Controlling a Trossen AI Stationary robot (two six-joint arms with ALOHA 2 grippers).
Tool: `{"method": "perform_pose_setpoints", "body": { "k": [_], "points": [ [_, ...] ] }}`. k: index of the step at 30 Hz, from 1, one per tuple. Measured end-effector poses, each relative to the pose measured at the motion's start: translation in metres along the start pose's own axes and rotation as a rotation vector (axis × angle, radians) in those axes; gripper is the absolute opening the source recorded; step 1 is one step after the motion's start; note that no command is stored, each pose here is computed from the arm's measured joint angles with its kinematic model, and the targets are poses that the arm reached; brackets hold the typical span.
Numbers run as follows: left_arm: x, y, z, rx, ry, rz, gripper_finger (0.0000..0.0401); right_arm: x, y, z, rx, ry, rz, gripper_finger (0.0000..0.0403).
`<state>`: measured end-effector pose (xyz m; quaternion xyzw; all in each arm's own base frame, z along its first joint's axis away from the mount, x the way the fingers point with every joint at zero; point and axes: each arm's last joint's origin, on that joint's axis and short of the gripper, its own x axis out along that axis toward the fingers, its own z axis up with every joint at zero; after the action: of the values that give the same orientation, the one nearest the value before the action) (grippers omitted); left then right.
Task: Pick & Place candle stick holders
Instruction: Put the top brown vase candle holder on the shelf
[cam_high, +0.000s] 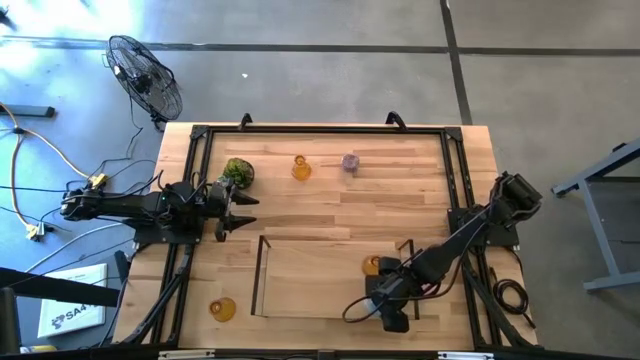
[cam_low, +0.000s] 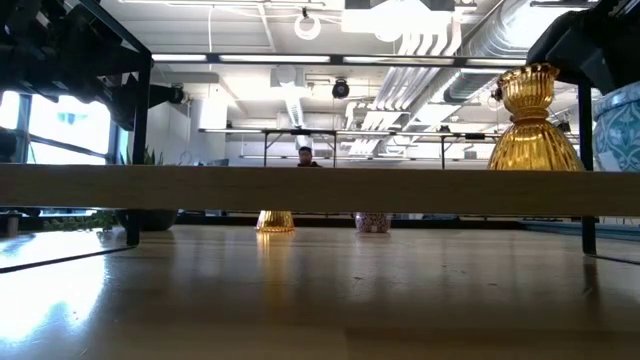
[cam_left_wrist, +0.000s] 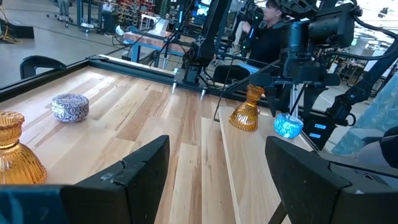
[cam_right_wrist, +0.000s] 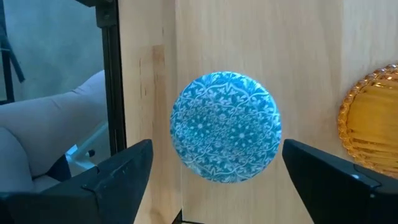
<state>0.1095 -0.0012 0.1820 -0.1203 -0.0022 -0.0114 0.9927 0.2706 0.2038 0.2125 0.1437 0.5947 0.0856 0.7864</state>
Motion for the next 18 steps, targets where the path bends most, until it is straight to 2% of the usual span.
{"method": "perform_pose_setpoints", "body": {
  "k": [11, 18],
  "points": [
    [0.0, 0.0, 0.0, 0.0, 0.0, 0.0, 0.0262, -0.02, 0.005, -0.002, 0.005, -0.052, 0.048, 0.0353],
    [0.0, 0.0, 0.0, 0.0, 0.0, 0.0, 0.0262, -0.043, 0.011, 0.002, -0.041, -0.16, 0.135, 0.0353]
  ]
}}
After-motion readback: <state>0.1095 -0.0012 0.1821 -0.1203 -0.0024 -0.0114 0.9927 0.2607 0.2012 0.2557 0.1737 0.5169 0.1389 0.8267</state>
